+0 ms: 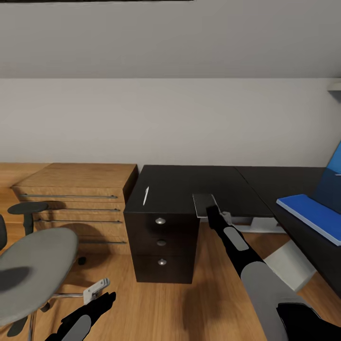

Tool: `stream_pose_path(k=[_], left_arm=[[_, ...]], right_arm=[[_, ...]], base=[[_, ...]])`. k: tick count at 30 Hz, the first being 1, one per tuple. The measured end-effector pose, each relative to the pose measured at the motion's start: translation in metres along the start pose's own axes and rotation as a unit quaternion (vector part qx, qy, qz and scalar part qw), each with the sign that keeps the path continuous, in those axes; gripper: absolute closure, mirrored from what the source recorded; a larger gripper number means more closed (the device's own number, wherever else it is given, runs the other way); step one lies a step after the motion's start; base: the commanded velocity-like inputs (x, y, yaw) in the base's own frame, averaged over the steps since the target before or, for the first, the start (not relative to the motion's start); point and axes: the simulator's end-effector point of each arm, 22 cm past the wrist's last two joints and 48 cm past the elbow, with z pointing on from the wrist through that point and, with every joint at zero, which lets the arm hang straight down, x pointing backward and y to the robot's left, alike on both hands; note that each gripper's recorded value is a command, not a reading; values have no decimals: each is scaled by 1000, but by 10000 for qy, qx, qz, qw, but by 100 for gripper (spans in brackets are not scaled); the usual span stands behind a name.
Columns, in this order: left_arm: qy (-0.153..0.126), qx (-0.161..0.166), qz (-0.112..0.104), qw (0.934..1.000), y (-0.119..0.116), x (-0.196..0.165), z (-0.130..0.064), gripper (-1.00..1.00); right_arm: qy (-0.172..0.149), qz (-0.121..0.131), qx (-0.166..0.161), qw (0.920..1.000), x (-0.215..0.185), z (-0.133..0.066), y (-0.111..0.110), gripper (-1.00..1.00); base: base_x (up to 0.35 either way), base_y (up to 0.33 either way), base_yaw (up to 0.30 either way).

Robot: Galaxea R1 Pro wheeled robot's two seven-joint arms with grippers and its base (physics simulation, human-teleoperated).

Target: In the bedroom, organize the workspace by keeping the computer under the desk, ensuring the monitor is on the desk, placing the keyboard on the desk next to the monitor, placing the mouse on the desk next to the keyboard, moving the folder from the swivel chair onto the desk next to the mouse, stacking the notebook on top of the folder with the pen on top of the notebook, and positioning the swivel chair next to the desk.

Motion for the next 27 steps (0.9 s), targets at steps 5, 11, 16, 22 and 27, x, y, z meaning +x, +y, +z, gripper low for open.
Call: stream_pose_path(k=[5,11,16,22,27], left_arm=[[1,-1,-1,10000,-3,-6,-7,-100],[32,14,31,10000,-8,-10,-16,-100],[73,26,86,9999,-12,-11,-24,-100],[142,17,175,9997,-16,-11,-32,-100],[215,-78,222,9995,-11,-9,-35,-100]], right_arm=[[-69,-61,-180,9998,-8,-1,27,100],[-137,-122,-374,9991,-17,-2,58,100],[-147,-120,-411,9990,-21,-3,71,100],[-178,-132,-508,9985,-26,-6,91,100],[-184,-126,-517,9984,-28,-8,99,100]], base=[[0,0,0],[0,0,0],[0,0,0],[0,0,0],[0,0,0]])
